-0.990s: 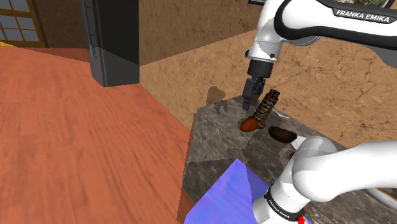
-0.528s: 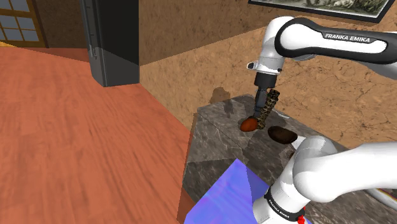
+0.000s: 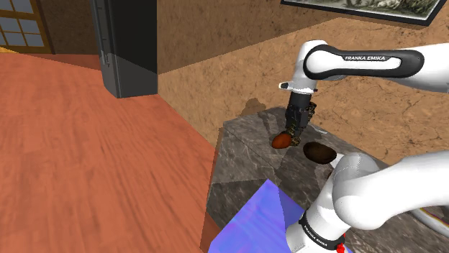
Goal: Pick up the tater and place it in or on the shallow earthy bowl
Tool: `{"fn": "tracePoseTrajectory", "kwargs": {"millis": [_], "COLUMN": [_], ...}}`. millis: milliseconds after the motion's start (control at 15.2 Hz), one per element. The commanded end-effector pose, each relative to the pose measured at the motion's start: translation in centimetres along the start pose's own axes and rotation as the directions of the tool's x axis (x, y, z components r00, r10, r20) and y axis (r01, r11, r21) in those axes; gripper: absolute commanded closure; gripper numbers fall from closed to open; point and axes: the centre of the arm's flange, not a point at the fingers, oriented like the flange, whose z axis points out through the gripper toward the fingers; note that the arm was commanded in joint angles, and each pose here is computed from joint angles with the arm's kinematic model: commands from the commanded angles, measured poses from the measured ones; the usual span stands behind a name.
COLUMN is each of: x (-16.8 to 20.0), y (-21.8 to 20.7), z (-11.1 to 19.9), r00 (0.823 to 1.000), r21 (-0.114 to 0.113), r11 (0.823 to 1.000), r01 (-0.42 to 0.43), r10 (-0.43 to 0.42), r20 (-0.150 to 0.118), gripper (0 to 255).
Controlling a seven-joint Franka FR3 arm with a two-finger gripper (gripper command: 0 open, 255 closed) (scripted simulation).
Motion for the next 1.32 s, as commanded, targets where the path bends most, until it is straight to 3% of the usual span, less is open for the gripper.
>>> {"fn": "tracePoseTrajectory", "kwargs": {"millis": [0,264,396,594,660,1254], "x": [-0.5,-1.1,-1.1,-0.6,-0.6,-0.7], "y": [2.4,7.2,9.6,13.2,13.7,13.7], "z": [1.1,3.1,4.1,5.6,5.8,9.8], "r00": [0.995,0.963,0.936,0.881,0.873,0.873], "r21": [0.000,0.004,0.007,0.013,0.014,0.014], "r11": [0.995,0.963,0.936,0.882,0.874,0.874], "r01": [0.096,0.269,0.352,0.472,0.486,0.486], "r10": [-0.096,-0.269,-0.352,-0.472,-0.486,-0.486], "r20": [0.009,0.022,0.029,0.038,0.039,0.039], "gripper": [0,0,0,0,0,0]}}
